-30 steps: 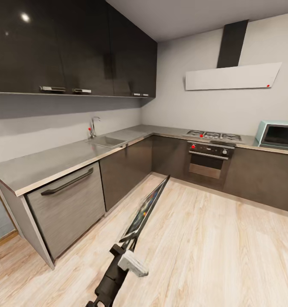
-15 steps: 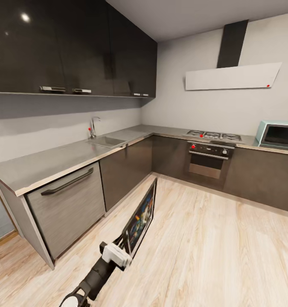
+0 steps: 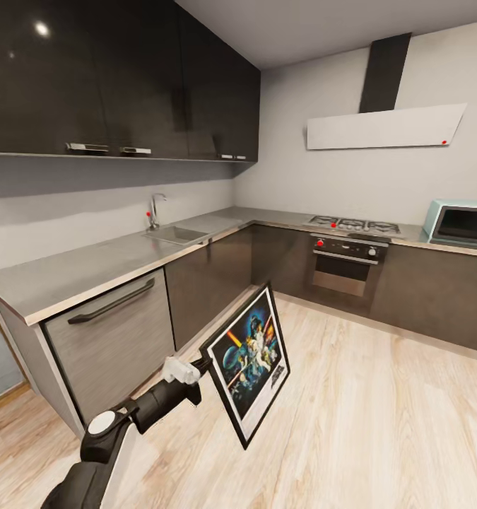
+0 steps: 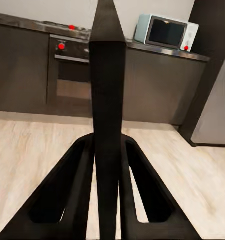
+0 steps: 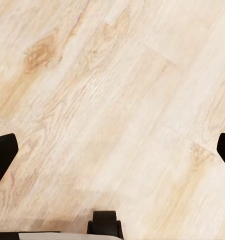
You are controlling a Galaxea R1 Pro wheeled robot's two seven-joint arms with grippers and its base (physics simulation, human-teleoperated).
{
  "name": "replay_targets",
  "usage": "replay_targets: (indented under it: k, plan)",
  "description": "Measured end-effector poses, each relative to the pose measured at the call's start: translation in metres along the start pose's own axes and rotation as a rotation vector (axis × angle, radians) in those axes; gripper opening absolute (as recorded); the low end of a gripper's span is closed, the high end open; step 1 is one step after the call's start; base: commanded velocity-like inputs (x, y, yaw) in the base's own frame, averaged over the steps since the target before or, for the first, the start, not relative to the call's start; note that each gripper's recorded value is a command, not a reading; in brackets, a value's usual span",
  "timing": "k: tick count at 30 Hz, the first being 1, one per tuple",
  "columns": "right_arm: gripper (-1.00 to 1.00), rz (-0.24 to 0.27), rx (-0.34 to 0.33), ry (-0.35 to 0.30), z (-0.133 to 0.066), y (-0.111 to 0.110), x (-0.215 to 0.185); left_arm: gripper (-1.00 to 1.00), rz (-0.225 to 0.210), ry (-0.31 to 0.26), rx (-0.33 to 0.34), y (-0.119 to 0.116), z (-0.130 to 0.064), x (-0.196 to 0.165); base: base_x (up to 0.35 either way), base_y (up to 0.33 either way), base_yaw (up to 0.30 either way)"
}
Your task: Pick up the poster from the kitchen countertop and hang it on one of the wall nails in the kitchen.
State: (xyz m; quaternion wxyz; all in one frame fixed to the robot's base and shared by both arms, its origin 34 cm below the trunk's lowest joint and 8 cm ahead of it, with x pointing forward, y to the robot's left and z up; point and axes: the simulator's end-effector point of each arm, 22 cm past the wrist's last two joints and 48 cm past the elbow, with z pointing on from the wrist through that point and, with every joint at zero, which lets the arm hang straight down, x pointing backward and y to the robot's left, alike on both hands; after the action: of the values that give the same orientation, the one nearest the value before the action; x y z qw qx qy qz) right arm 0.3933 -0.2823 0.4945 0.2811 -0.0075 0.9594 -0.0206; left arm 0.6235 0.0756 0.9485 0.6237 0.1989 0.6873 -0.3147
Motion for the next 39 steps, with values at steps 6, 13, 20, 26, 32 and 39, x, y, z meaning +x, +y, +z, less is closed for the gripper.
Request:
replay_targets:
  k: [6,13,20,26,32,39]
  plan:
    - [1.00,0.000,0.001,-0.004,0.000,-0.001,-0.002,-1.00,-0.025,0.019,0.105,-0.010,0.012,-0.031,0.000,0.000,0.000]
    - [1.00,-0.008,0.019,-0.050,0.001,-0.016,-0.015,-1.00,-0.031,0.034,0.257,-0.022,0.014,-0.074,0.000,0.000,0.000]
    - [1.00,-0.014,0.032,-0.093,0.000,-0.026,-0.027,-1.00,0.015,0.106,0.351,-0.014,-0.012,-0.080,0.000,0.000,0.000]
    - [1.00,-0.019,0.048,-0.102,0.000,-0.040,-0.029,-1.00,0.069,0.145,0.407,0.001,-0.038,-0.094,0.000,0.000,0.000]
    - [1.00,-0.027,0.058,-0.167,-0.001,-0.046,-0.060,-1.00,0.063,0.182,0.438,0.010,-0.058,-0.096,0.000,0.000,0.000]
    - [1.00,-0.087,0.041,-0.297,-0.013,-0.101,-0.130,-1.00,0.056,0.191,0.484,0.003,-0.066,-0.096,0.000,0.000,0.000]
